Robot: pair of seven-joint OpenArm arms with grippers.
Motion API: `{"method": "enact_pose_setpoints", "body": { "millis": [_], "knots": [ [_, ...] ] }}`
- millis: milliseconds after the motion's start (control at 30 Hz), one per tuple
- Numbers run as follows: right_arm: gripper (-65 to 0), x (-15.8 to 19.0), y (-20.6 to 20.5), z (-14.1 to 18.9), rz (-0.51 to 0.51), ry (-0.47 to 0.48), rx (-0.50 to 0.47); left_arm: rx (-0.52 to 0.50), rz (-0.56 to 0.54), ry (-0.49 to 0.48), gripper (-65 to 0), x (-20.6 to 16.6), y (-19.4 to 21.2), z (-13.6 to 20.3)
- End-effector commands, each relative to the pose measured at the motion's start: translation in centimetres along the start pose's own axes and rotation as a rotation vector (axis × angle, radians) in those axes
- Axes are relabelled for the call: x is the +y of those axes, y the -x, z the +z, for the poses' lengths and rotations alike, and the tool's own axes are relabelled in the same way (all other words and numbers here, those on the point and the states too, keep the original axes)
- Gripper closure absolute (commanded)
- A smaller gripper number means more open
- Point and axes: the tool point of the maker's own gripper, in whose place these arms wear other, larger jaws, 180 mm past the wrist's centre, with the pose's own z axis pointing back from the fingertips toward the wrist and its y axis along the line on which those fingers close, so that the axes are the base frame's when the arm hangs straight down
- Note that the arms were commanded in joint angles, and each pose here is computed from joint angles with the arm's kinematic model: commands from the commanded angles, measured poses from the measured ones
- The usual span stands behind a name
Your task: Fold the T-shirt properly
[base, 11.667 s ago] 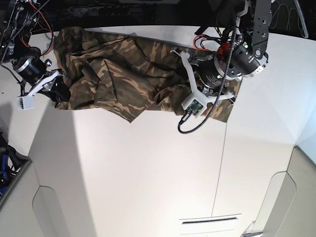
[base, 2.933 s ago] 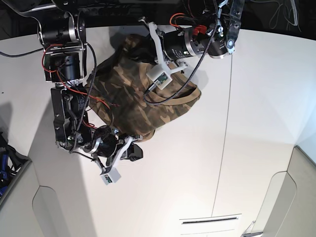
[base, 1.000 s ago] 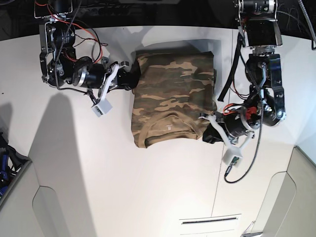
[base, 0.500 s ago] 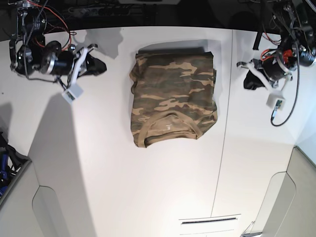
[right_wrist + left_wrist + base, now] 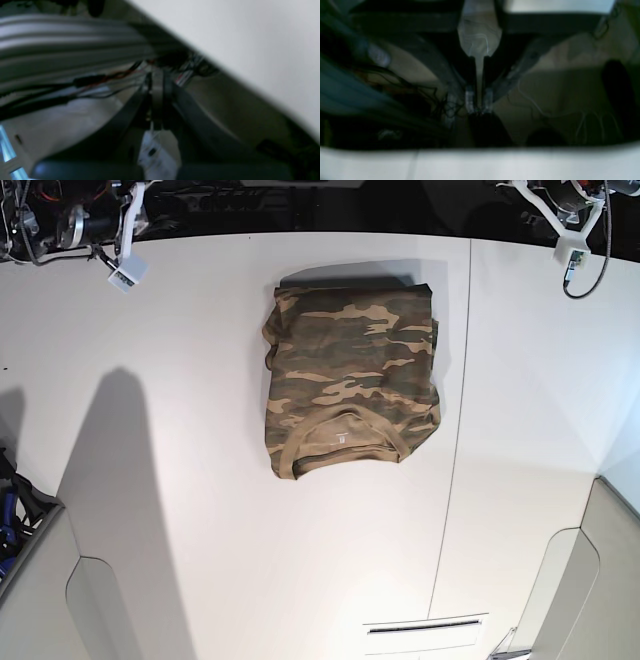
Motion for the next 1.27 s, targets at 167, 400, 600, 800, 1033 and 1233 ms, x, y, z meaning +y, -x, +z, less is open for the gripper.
{"method": "enact_pose_setpoints", "body": {
  "millis": [167,400,600,800,1033,1233],
  "knots": [
    [0.0,2.2,5.0,-0.6,-0.080,-0.057,0.087,0.100,0.088,0.002,-4.3,1.8,4.8,-1.1],
    [0.0,2.7,11.6,-2.0,-0.267,-0.094,0.201,0.177,0.256,0.048,-4.3,2.2,11.2,-4.5],
    [0.0,1.4,16.3,-4.7,-0.467,-0.065,0.214,0.388,0.234,0.122,-4.3,0.1,17.1,-7.6],
    [0.0,-1.4,20.7,-6.5,-0.458,0.061,0.367,0.540,0.172,0.118,-4.3,-2.0,19.7,-11.2],
    [0.0,-3.6,22.0,-8.6,-0.496,0.103,0.512,0.688,0.062,0.040,-4.3,-3.0,22.1,-14.6],
    [0.0,-6.2,21.5,-9.2,-0.499,0.168,0.600,0.799,-0.003,0.038,-4.3,-5.0,23.3,-16.3]
  ]
}}
